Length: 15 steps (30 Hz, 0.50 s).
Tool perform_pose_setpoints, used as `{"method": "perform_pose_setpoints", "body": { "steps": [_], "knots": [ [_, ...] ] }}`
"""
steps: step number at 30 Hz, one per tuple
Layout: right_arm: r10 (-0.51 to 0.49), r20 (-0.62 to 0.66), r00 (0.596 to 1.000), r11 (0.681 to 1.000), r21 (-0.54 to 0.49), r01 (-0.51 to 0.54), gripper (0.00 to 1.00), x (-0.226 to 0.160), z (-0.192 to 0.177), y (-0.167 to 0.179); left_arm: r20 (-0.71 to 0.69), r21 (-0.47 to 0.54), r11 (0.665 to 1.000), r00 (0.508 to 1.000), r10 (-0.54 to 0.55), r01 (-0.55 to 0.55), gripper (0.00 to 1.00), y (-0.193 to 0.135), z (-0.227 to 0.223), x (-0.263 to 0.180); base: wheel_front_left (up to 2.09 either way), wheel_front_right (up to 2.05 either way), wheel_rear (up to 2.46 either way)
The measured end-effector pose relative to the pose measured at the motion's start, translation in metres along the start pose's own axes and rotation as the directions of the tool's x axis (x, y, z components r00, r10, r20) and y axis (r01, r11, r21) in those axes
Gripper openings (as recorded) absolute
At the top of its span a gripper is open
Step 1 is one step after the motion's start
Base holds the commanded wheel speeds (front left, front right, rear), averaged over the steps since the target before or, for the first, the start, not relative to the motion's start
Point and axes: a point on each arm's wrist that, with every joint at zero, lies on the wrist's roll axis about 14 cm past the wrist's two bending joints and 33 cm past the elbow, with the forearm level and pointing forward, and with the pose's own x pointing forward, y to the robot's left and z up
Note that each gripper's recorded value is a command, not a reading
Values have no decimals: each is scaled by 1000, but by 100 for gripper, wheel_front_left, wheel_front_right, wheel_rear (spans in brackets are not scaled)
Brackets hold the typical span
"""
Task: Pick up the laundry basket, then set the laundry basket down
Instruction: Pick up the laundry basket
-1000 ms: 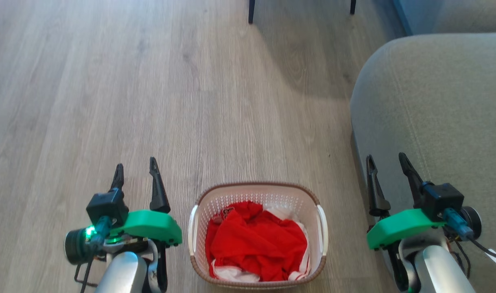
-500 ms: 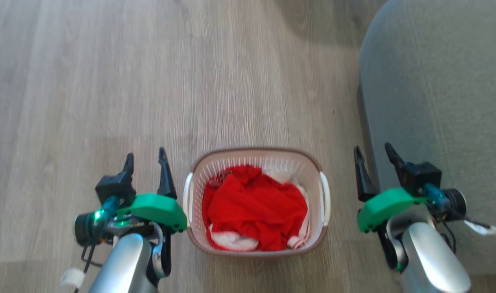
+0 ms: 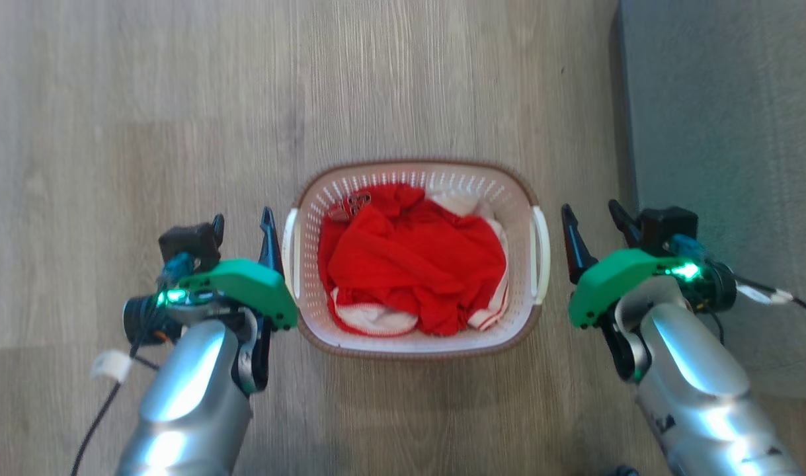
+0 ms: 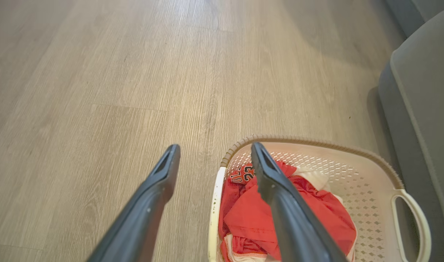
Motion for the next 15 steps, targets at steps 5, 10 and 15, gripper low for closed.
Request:
{"method": "perform_pose_setpoints", "body": {
  "steps": [5,10,15],
  "knots": [
    [-2,-68,998,1000,12,3,100,15,-20,-5,-84,24,998,995,-48,50,100,-5,-23,18,0,0,0],
    [-22,-171,985,999,44,30,100,29,-51,-16,-226,56,994,971,-82,97,100,-7,-63,31,0,0,0],
    [-22,-243,970,997,67,40,100,42,-73,-21,-330,87,989,940,-85,120,100,-2,-93,40,0,0,0]
  ]
}}
